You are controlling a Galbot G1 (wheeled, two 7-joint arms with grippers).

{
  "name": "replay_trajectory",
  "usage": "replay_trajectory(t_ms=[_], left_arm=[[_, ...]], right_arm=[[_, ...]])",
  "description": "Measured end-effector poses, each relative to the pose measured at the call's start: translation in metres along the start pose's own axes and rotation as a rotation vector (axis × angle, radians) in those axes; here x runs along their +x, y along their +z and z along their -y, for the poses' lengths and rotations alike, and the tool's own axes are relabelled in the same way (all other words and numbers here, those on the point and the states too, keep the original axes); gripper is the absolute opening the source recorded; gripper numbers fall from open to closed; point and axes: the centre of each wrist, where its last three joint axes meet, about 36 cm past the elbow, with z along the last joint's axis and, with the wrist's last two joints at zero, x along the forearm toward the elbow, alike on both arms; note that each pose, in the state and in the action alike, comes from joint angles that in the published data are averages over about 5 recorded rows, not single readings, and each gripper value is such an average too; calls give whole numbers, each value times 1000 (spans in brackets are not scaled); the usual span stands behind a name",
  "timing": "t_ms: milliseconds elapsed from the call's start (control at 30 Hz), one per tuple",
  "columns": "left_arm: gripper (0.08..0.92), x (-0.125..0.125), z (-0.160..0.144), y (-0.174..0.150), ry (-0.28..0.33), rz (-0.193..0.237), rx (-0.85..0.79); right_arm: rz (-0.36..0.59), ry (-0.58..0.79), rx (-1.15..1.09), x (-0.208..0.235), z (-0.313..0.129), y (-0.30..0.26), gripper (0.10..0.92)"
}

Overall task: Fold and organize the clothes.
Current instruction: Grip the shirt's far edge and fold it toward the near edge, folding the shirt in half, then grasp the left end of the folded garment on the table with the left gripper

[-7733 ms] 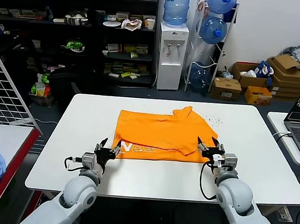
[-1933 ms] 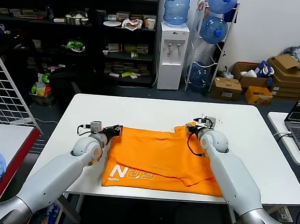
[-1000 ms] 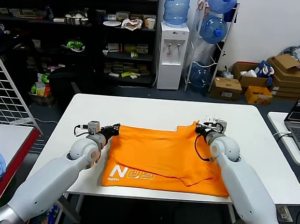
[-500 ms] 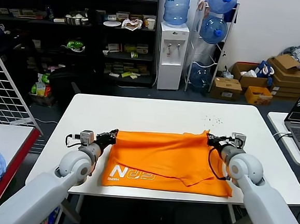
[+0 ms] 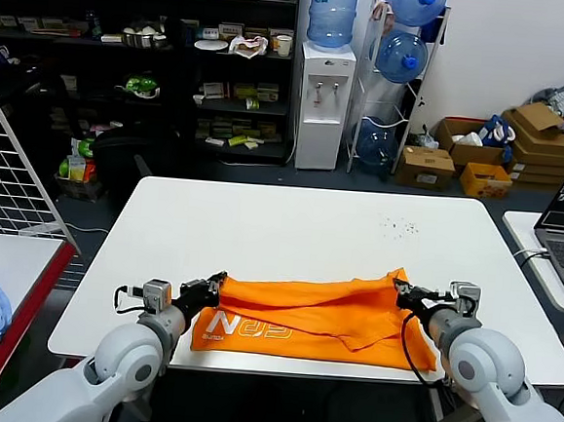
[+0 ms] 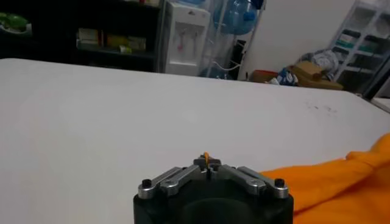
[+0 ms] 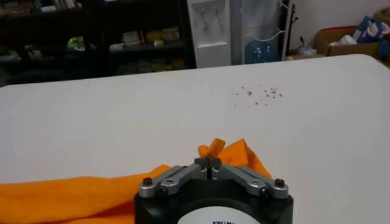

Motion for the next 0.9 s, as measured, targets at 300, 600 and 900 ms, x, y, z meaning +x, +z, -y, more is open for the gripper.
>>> replay_trajectory(t_ms=[300,600,900], left_arm=[[120,17,9,16,-23,-29,3],[367,24,6,27,-58,-47,10],[627,23,-1,39,-89,-51,13]], right_arm=[[-48,14,3,24,-2,19,181],[-50,18,4,34,-1,22,439],[-51,19,-2,39,-1,25,699]])
